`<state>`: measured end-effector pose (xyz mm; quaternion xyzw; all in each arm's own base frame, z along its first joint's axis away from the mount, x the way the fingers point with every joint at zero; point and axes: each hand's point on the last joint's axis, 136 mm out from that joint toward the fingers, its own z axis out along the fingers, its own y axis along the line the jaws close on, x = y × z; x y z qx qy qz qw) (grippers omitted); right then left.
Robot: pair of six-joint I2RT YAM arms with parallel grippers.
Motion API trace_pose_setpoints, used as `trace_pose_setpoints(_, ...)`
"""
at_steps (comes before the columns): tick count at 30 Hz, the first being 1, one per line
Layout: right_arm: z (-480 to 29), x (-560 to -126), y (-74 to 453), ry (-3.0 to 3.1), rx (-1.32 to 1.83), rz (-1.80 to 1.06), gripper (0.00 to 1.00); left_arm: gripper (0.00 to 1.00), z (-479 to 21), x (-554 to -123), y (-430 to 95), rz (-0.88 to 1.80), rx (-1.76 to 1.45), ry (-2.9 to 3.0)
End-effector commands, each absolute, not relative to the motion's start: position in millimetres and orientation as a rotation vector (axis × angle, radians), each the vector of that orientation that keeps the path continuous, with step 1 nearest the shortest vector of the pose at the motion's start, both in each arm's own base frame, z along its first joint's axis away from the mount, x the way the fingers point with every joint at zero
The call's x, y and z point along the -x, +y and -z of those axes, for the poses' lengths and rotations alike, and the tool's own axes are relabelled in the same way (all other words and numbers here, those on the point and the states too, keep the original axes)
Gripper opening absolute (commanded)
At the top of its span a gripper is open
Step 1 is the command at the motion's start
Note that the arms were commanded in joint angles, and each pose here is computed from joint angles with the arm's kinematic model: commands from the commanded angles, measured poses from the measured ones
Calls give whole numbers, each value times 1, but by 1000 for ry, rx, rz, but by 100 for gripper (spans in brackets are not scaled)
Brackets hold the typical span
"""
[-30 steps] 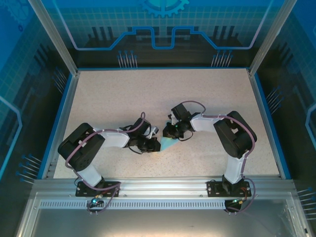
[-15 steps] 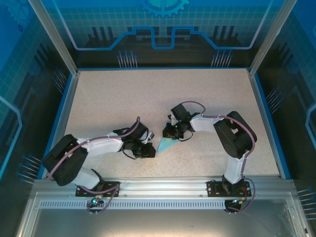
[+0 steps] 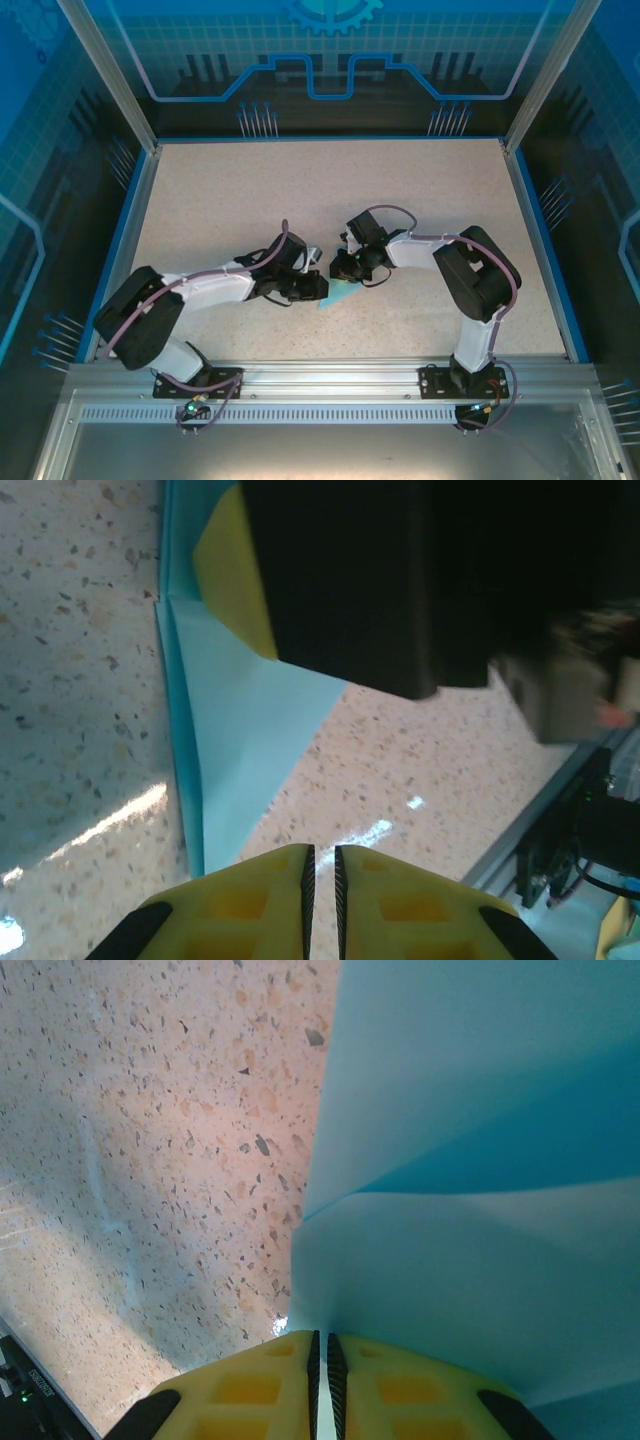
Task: Fold a paper plane with a square sheet of paper (pick it up from the middle)
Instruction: Fourth fold the wing at the center of the table.
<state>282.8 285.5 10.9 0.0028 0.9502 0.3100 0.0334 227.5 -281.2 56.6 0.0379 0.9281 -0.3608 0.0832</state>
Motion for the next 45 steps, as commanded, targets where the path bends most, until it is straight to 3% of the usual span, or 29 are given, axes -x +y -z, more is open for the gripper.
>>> trace_pose_setpoints(1, 6, -277, 270, 2967, -55, -838, 16, 18, -60, -242, -293, 1130, -109, 2711)
trace_pose_setpoints(14, -5, -280, 275, 2937, -39, -882, 16, 13, 4, -227, -278, 1033, -29, 2861)
trace_pose_setpoints(26, -57, -287, 277, 2798, -17, -974, 18, 9, 33, -205, -261, 968, 8, 2959)
trace_pose_setpoints(34, -36, -265, 289, 2855, 10, -1005, 15, 9, 29, -208, -263, 968, 3, 2954)
trace_pose_setpoints(45, -1, -287, 264, 2888, -94, -835, 15, 6, 38, -199, -253, 907, -9, 2997)
